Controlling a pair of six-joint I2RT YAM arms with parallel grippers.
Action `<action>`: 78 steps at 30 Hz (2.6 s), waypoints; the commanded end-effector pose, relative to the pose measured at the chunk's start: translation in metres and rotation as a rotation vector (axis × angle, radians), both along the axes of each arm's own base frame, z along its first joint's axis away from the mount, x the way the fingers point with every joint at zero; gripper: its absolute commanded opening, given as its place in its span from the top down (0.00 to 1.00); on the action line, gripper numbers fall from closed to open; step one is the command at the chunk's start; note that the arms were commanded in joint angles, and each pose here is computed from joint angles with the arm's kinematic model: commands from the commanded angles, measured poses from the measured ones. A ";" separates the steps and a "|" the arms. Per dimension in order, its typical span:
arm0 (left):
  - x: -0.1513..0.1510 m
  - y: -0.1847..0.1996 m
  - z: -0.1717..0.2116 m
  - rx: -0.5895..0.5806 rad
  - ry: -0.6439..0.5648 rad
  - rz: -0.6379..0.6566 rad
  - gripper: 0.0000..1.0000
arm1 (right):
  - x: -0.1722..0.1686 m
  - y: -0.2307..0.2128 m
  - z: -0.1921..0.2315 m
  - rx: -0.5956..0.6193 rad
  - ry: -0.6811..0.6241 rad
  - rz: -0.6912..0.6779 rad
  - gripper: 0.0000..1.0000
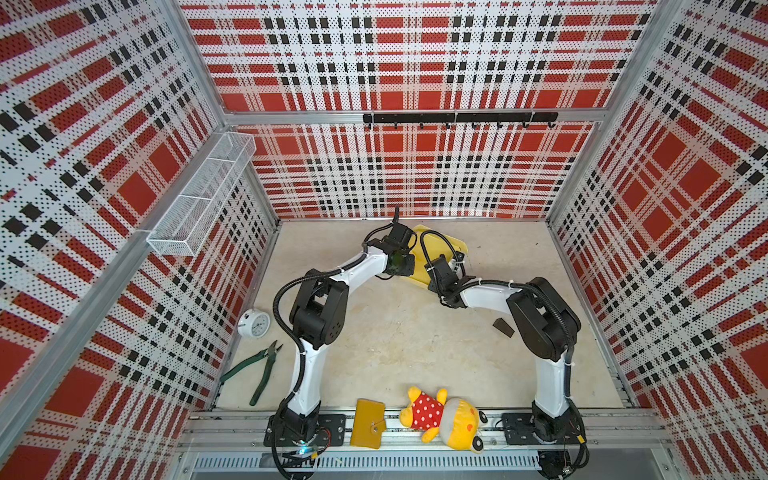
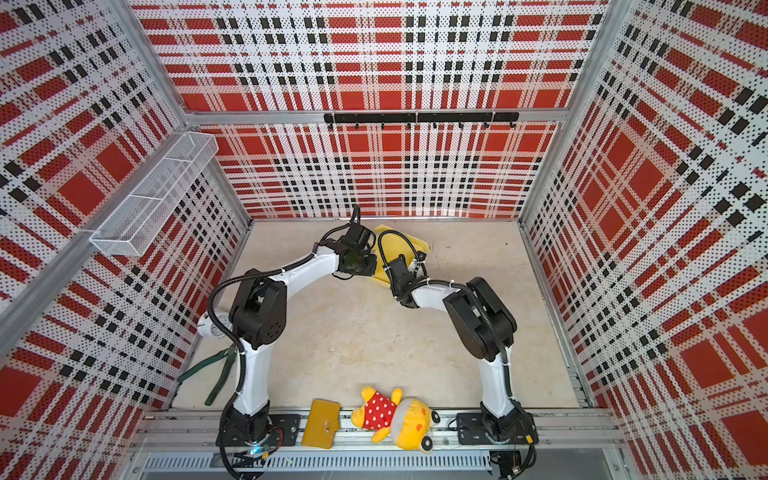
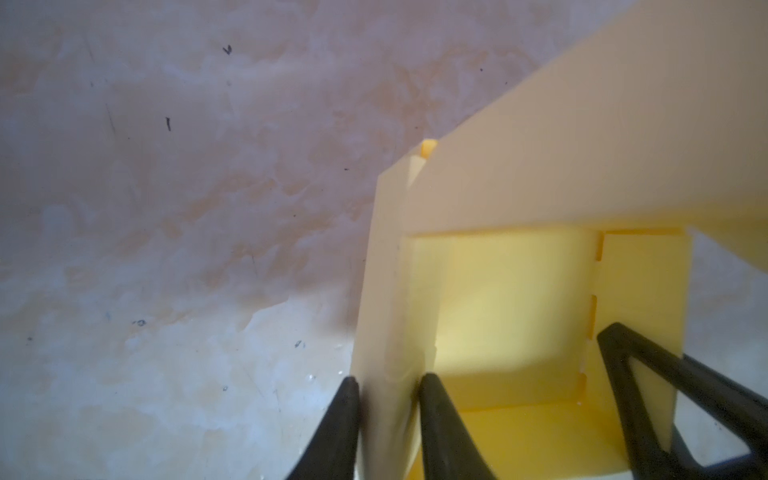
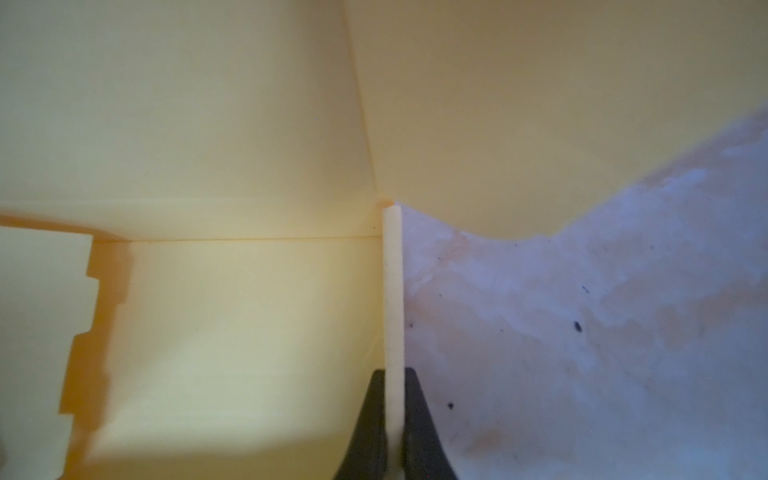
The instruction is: Fold the paper box
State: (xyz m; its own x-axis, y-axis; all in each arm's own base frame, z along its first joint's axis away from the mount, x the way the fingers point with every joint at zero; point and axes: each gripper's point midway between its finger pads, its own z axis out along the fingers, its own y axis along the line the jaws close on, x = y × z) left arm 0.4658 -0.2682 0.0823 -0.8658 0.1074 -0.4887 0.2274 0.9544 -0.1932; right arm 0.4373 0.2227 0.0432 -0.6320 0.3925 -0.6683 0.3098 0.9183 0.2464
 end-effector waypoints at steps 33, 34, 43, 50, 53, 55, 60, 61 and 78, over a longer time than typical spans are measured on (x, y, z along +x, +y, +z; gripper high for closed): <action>0.029 0.003 0.021 -0.006 -0.075 -0.013 0.67 | 0.007 0.016 0.004 0.044 -0.025 0.016 1.00; 0.028 0.004 0.016 0.011 -0.071 -0.008 0.67 | 0.008 0.017 0.004 0.044 -0.025 0.018 1.00; 0.026 0.019 -0.029 0.152 -0.032 0.037 0.64 | 0.007 0.017 0.004 0.044 -0.025 0.017 1.00; 0.020 0.012 -0.045 0.177 -0.012 0.020 0.79 | 0.008 0.017 0.004 0.045 -0.025 0.018 1.00; 0.019 0.011 -0.049 0.203 -0.015 0.002 0.86 | 0.008 0.017 0.004 0.044 -0.025 0.018 1.00; 0.017 0.009 -0.051 0.214 -0.016 -0.002 0.87 | 0.008 0.018 0.004 0.046 -0.025 0.019 1.00; 0.013 -0.001 -0.060 0.244 -0.018 -0.025 0.74 | 0.008 0.020 0.001 0.052 -0.015 0.027 1.00; 0.012 0.000 -0.062 0.251 -0.015 -0.026 0.74 | 0.008 0.020 0.001 0.051 -0.016 0.025 1.00; 0.009 -0.001 -0.042 0.230 -0.039 -0.028 0.69 | 0.008 0.021 0.000 0.052 -0.012 0.028 1.00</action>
State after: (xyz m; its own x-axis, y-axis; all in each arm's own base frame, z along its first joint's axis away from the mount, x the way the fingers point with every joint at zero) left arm 0.4888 -0.2644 0.0347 -0.8369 0.2121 -0.5046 0.2246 0.9738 0.0368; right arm 0.4318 0.2261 0.0336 -0.6649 0.3754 -0.6457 0.3006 0.9259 0.2287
